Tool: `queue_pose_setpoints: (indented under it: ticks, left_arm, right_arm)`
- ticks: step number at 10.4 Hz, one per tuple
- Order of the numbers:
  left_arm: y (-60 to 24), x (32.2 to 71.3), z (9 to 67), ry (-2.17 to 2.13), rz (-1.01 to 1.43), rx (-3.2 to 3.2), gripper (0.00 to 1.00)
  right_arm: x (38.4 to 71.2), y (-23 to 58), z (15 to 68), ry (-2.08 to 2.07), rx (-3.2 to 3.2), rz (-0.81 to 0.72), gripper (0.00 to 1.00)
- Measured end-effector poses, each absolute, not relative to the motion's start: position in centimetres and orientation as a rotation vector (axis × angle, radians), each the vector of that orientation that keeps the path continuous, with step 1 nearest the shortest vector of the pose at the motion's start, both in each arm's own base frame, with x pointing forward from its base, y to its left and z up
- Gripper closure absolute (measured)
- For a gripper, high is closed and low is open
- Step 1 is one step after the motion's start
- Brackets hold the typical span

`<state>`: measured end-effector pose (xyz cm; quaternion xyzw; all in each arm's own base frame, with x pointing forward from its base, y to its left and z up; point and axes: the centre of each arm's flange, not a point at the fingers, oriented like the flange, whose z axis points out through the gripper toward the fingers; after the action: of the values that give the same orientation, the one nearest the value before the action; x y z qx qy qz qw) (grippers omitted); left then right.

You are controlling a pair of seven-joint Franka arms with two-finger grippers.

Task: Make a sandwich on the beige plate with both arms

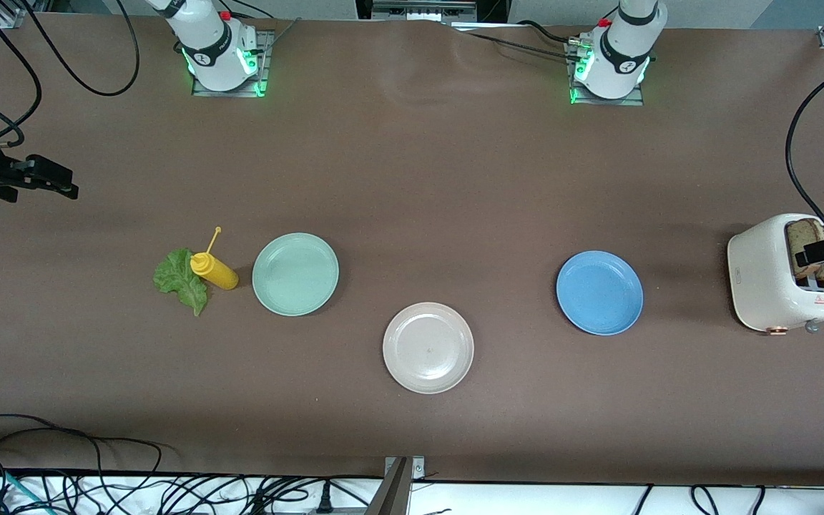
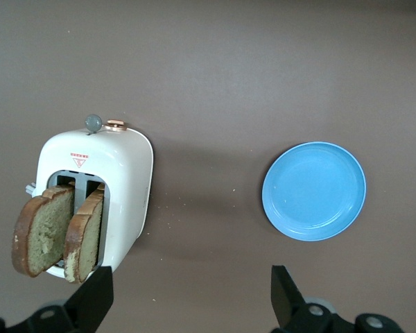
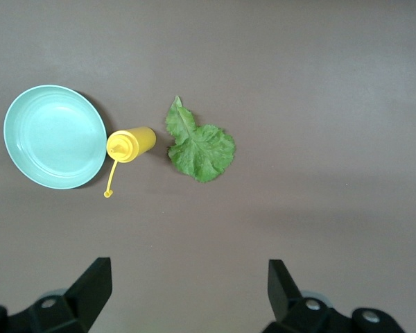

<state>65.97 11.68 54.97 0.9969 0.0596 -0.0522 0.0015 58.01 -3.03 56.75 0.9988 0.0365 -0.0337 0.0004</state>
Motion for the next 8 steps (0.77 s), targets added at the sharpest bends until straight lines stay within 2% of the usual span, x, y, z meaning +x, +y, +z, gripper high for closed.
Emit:
queue_pose_setpoints:
  ticks: [4,8]
  left_arm:
    - [13.1,65.7,55.0,0.208,-0.164,3.131,0.0]
    - [19.2,64.5,53.6,0.137,-0.198,3.121,0.0]
  right_arm:
    - [58.0,-2.9,56.8,0.119,3.137,-0.105,0.0]
    - [58.0,-2.9,56.8,0.117,3.138,-0.105,0.0]
